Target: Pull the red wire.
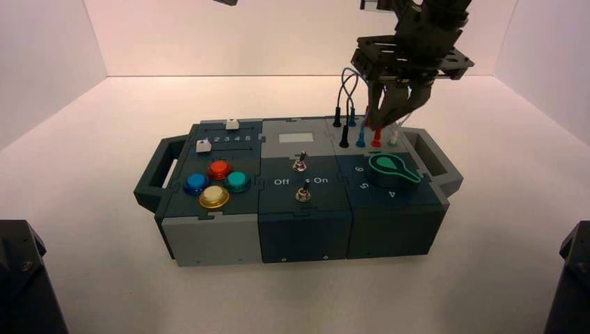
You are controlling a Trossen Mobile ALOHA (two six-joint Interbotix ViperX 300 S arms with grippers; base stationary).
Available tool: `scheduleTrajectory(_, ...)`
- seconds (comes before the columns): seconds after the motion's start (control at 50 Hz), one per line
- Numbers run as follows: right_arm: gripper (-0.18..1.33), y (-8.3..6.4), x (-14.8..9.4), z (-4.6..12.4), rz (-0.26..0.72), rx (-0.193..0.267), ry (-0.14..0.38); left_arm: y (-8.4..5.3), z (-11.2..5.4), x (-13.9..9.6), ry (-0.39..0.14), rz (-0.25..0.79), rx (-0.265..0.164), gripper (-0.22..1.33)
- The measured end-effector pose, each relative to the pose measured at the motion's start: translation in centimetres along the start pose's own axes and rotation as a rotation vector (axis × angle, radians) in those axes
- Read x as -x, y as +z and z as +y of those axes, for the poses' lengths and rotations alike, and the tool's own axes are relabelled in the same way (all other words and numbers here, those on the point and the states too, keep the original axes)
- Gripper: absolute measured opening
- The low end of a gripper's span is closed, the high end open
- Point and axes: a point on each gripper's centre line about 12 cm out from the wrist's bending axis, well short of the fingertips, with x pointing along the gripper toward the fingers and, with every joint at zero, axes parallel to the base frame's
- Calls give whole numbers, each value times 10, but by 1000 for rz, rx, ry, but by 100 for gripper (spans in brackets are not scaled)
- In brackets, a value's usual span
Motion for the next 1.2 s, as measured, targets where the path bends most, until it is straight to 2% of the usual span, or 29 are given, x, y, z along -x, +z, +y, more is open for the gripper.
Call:
scheduleTrajectory(0.26,-2,2,7,1,-16,5,3,1,0,0,0,-3,-6,-16)
scheduleTrajectory(0.44,-3,14,31,3,-108,19,9,1,0,1,1,-5,-6,-16)
scheduleTrajectory(0.58,-6,19,37,3,-134,29,5,3,0,1,0,-8,-5,-16)
scheduleTrajectory(1.1,-5,24,18,-6,-137,74,-44,7,-1,3,-1,-20,-6,-16)
scheduleTrajectory(1.2,9,24,16,-7,-133,76,-46,9,-1,4,-2,-24,-7,-16)
